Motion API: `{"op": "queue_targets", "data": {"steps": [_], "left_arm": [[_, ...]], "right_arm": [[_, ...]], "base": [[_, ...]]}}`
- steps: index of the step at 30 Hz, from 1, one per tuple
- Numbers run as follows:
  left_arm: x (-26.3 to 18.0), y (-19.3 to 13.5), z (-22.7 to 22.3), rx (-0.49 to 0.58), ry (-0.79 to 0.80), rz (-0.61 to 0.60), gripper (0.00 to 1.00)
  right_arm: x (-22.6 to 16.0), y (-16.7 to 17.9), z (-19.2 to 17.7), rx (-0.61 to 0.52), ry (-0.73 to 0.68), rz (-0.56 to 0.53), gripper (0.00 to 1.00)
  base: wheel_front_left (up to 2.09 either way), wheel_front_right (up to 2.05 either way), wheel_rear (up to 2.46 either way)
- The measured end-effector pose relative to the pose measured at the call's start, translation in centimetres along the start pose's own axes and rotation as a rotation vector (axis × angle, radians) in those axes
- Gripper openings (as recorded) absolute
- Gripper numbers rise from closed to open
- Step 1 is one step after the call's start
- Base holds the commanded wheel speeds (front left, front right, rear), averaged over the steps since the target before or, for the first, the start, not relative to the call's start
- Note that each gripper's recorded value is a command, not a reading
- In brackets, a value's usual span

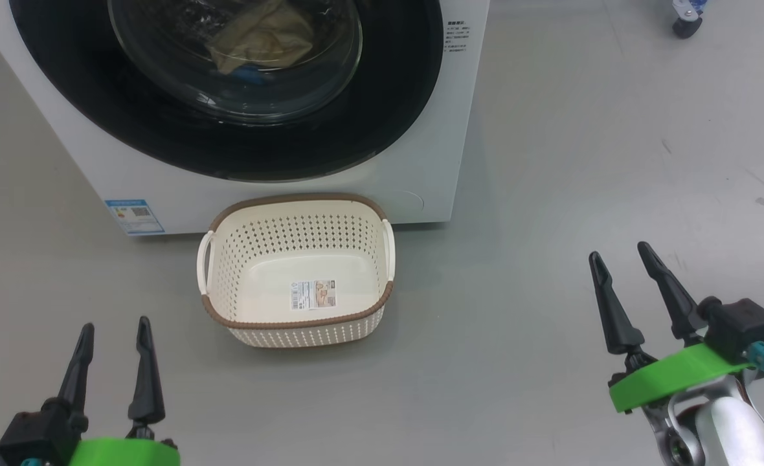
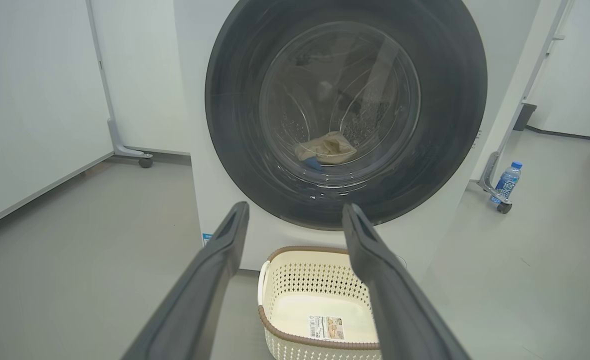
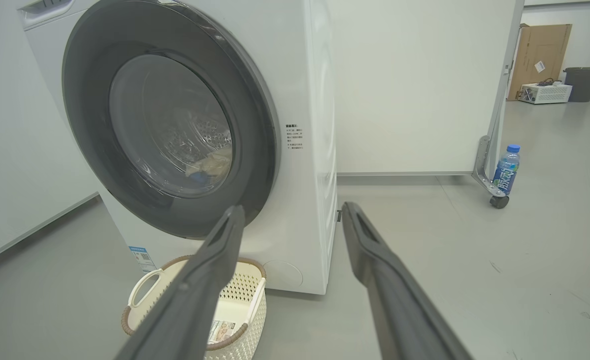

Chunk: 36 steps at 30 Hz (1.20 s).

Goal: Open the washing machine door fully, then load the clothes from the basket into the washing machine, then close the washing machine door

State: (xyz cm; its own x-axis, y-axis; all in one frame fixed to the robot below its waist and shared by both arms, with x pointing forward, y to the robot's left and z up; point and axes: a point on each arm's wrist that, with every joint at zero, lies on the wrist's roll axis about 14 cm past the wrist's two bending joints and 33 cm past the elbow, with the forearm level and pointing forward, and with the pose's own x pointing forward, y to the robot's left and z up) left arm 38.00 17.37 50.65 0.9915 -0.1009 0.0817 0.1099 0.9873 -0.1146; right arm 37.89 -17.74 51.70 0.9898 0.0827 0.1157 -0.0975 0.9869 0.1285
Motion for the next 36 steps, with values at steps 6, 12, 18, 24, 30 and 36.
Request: {"op": "queue_targets", "data": {"steps": [6,12,18,24,30,36], "left_arm": [[0.0,0.0,-0.4,-0.003,0.011,0.003,0.00],[-1.6,-0.2,-4.0,-0.050,0.129,0.027,0.00],[-1.8,0.1,-4.2,-0.112,0.141,0.051,0.00],[-1.9,0.5,-4.3,-0.189,0.148,0.077,0.00],[-2.0,0.8,-4.5,-0.253,0.156,0.100,0.00],[-1.9,1.0,-4.3,-0.328,0.154,0.119,0.00]], "right_arm": [[0.0,0.0,-0.4,0.002,0.013,-0.001,0.00],[-2.4,0.1,-4.7,0.045,0.149,-0.024,0.00],[-2.4,0.0,-4.7,0.112,0.152,-0.044,0.00],[-2.4,-0.4,-4.7,0.189,0.152,-0.069,0.00],[-2.4,-0.7,-4.7,0.254,0.152,-0.092,0.00],[-2.4,-1.0,-4.7,0.332,0.154,-0.116,0.00]], "base": [[0.00,0.00,0.00],[0.00,0.00,0.00],[0.00,0.00,0.00],[0.00,0.00,0.00],[0.00,0.00,0.00],[0.00,0.00,0.00]]}}
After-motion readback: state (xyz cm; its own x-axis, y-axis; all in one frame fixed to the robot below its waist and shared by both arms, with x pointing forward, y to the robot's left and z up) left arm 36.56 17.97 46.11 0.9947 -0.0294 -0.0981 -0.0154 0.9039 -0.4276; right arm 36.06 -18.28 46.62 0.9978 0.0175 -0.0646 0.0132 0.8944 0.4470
